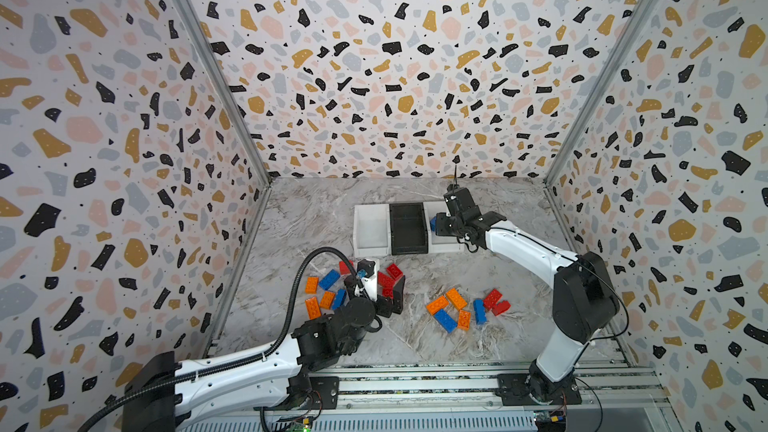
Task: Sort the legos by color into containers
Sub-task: 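Move the blue brick with the right gripper into the same white bin, then grasp a tall blue brick among the orange bricks with the right gripper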
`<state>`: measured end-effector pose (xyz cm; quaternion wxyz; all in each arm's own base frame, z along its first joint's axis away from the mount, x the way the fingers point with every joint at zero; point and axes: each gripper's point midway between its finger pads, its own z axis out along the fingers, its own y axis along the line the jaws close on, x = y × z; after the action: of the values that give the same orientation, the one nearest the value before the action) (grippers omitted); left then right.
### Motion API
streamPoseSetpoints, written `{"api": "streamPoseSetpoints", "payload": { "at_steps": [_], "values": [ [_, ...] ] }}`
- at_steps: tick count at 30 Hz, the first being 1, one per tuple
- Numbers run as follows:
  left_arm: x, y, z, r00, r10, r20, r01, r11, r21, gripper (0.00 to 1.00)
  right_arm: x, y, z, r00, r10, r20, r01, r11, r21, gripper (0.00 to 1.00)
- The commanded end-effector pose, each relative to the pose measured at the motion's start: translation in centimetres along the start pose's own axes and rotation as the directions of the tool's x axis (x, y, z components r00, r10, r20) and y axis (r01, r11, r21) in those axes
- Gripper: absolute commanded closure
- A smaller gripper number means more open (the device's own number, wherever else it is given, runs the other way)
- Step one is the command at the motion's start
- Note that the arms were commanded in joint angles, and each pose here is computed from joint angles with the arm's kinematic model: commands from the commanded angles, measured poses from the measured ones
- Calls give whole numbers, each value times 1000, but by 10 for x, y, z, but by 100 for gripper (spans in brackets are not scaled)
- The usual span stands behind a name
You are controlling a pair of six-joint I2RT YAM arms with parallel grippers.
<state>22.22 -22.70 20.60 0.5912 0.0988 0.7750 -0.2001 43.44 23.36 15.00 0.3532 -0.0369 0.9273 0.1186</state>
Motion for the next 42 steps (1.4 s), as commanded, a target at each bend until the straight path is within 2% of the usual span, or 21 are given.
{"api": "streamPoseSetpoints", "payload": {
  "at_steps": [1,5,7,9,13,16,19,23,26,32,38,42],
  "values": [
    [-13,-16,2,999,-32,17,31,998,51,0,-7,-6,20,1000,-19,-23,19,1000,-10,65],
    [-16,-23,6,1000,-24,6,23,998,59,0,-15,-7,37,998,-42,-47,40,999,-37,50],
    [-16,-26,8,1000,-15,1,15,998,69,0,-23,-7,33,997,-63,-38,62,997,-34,40],
    [-14,-28,10,1000,-7,-5,7,997,74,0,-28,-7,21,997,-76,-18,76,997,-32,37],
    [-12,-34,13,1000,1,-9,0,996,92,0,-18,-18,-15,998,-70,-7,70,997,-9,38],
    [-11,-43,16,1000,3,-18,-1,992,126,0,15,-34,-42,998,-50,-35,51,999,18,42],
    [-8,-53,19,1000,5,-26,-1,986,166,0,60,-52,-69,997,2,-78,2,999,47,46],
    [-3,-64,23,999,15,-37,-8,978,208,0,133,-59,-97,986,60,-154,-51,997,57,46],
    [1,-70,25,999,15,-38,-6,971,240,0,173,-57,-111,977,98,-191,-88,995,56,46],
    [2,-78,26,999,8,-32,1,962,274,0,219,-69,-122,955,161,-250,-138,985,107,46],
    [2,-74,24,1000,-2,-29,10,962,271,0,235,-82,-121,948,170,-269,-131,979,157,47],
    [3,-68,21,1000,-12,-28,19,966,257,0,245,-86,-114,941,165,-295,-117,978,173,52]
  ]
}}
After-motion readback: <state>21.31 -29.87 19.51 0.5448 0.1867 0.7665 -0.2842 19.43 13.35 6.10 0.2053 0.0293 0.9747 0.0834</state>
